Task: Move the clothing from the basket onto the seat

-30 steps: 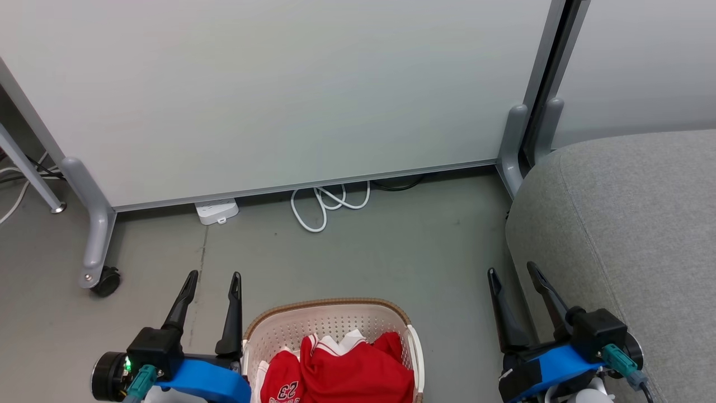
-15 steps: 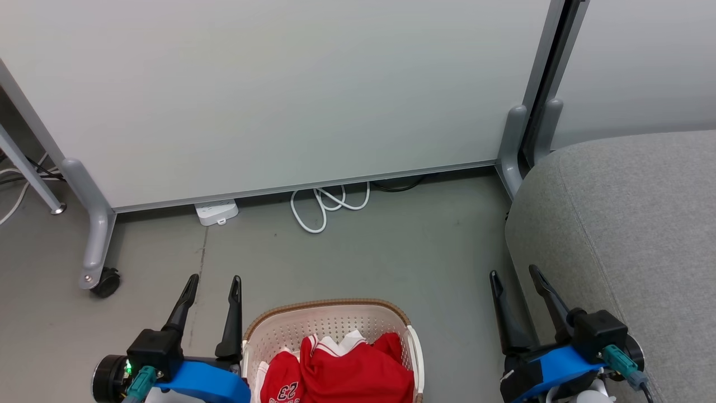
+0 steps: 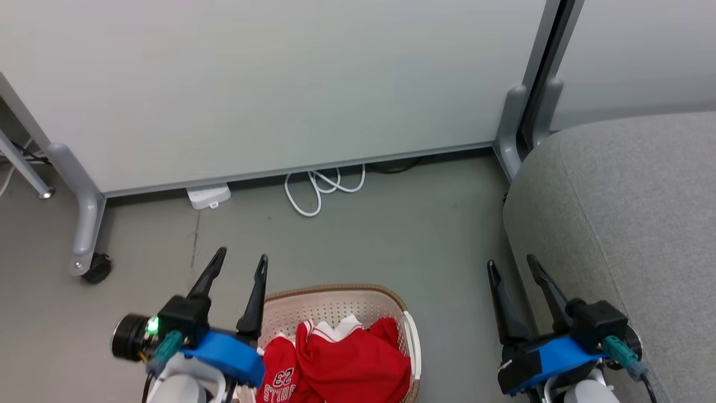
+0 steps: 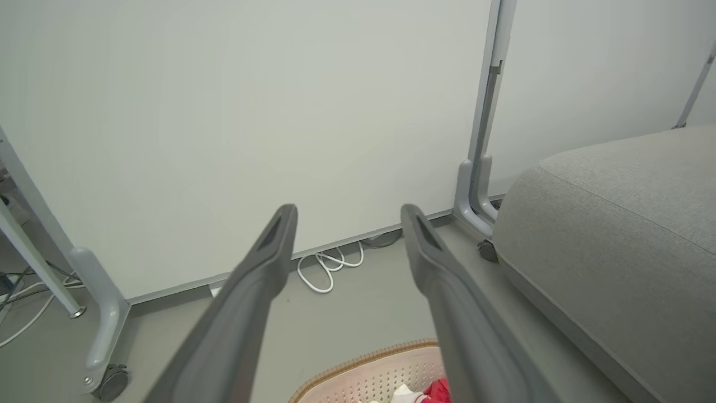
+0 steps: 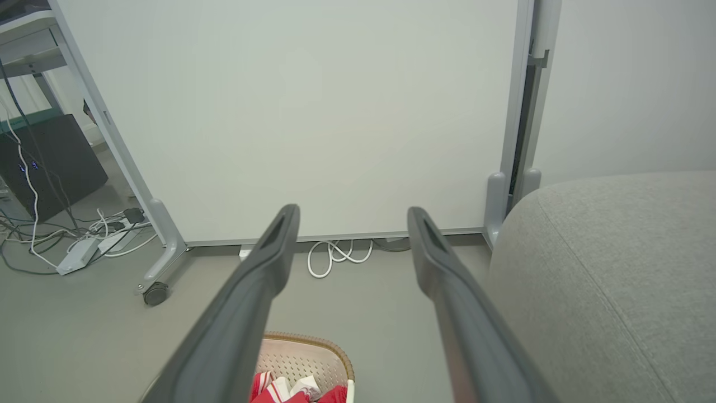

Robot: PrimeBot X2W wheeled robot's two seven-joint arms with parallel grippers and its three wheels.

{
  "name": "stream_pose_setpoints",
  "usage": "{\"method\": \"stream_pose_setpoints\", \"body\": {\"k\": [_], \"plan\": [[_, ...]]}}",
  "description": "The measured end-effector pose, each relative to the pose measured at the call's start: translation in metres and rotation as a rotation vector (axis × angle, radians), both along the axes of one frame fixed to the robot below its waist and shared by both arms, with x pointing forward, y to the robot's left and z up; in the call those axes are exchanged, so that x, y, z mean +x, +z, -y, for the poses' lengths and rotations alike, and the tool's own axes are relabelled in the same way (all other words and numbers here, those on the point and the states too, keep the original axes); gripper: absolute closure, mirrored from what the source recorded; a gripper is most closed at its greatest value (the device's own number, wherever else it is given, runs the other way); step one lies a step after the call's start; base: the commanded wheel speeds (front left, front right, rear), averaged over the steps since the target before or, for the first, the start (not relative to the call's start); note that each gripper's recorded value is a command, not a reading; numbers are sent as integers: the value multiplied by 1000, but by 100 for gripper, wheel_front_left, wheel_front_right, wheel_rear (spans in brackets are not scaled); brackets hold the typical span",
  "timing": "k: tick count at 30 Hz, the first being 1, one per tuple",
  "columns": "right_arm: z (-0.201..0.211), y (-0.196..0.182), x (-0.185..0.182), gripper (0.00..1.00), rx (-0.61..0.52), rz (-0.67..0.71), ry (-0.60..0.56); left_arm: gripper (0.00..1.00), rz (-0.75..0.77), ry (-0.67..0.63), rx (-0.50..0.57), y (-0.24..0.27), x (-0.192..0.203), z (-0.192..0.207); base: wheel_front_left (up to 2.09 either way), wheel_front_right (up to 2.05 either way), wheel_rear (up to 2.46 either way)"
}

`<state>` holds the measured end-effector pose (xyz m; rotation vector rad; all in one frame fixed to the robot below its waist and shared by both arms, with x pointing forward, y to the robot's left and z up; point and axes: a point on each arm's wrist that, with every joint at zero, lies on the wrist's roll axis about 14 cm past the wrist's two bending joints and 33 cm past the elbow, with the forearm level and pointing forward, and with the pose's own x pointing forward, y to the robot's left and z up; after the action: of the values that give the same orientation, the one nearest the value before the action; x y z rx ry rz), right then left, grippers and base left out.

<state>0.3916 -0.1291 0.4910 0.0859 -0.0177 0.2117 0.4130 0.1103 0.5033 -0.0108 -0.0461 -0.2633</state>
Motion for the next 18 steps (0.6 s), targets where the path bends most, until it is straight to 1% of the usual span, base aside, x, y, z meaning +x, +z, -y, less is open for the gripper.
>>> {"method": "stream_pose_setpoints", "body": {"k": [3, 9, 11, 18], "plan": [[2, -3, 7, 0, 3, -6, -7, 0, -2, -57, 38, -1, 16, 13, 0, 0, 0], [10, -13, 24, 0, 4, -30, -27, 0, -52, -166, 126, -24, 46, 37, 0, 0, 0], [12, -17, 30, 0, 4, -38, -34, 0, -79, -208, 172, -38, 53, 44, 0, 0, 0], [27, -32, 54, 0, -2, -62, -73, 0, -185, -366, 272, -91, 73, 76, 0, 0, 0]]}}
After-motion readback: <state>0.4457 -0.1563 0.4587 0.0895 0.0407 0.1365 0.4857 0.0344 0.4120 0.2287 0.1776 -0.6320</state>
